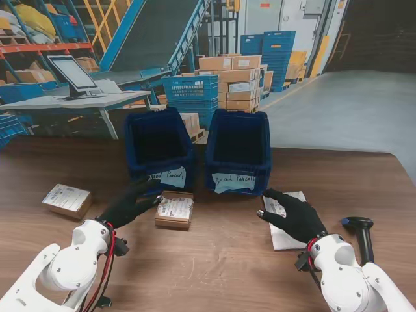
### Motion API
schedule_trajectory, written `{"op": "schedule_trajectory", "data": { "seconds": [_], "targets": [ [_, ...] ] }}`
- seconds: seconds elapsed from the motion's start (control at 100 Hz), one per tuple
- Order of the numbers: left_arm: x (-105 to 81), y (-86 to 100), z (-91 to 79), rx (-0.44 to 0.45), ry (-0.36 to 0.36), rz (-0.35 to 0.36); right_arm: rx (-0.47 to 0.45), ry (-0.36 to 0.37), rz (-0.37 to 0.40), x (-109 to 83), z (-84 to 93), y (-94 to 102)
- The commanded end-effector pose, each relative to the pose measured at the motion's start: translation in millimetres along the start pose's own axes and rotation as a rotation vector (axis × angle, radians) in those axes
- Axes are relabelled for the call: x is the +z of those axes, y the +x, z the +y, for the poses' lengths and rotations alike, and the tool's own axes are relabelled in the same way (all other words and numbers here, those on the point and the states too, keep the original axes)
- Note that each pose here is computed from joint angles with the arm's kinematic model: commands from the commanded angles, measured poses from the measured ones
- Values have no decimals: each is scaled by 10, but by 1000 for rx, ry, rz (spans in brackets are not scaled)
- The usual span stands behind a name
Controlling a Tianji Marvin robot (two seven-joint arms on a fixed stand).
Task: Scan and sort packages by packaging type
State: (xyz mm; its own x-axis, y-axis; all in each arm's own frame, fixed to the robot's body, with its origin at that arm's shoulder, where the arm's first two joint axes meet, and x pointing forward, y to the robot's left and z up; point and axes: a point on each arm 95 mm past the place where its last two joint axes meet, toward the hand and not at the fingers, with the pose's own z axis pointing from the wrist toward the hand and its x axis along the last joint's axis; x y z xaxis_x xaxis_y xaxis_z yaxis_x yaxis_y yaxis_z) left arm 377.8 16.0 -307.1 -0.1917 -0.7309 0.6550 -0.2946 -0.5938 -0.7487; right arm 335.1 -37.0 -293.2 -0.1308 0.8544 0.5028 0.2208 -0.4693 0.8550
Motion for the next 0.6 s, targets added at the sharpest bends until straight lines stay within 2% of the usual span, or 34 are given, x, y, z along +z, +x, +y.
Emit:
{"op": "schedule_trajectory", "data": {
  "seconds": [0.0,0.1,0.2,0.31,0.59],
  "targets": [
    [-13,36,19,-4,-13,11,-30,33,-8,-16,-51,-65],
    [-18,31,17,-4,-13,14,-76,83,7,0,-80,-123],
    [-17,25,11,-6,-12,17,-128,171,35,10,-91,-174],
    [-5,23,7,-13,-10,20,-163,218,39,22,-110,-255],
    [14,33,14,-14,-14,38,-271,220,-4,61,-179,-431]
  ]
}}
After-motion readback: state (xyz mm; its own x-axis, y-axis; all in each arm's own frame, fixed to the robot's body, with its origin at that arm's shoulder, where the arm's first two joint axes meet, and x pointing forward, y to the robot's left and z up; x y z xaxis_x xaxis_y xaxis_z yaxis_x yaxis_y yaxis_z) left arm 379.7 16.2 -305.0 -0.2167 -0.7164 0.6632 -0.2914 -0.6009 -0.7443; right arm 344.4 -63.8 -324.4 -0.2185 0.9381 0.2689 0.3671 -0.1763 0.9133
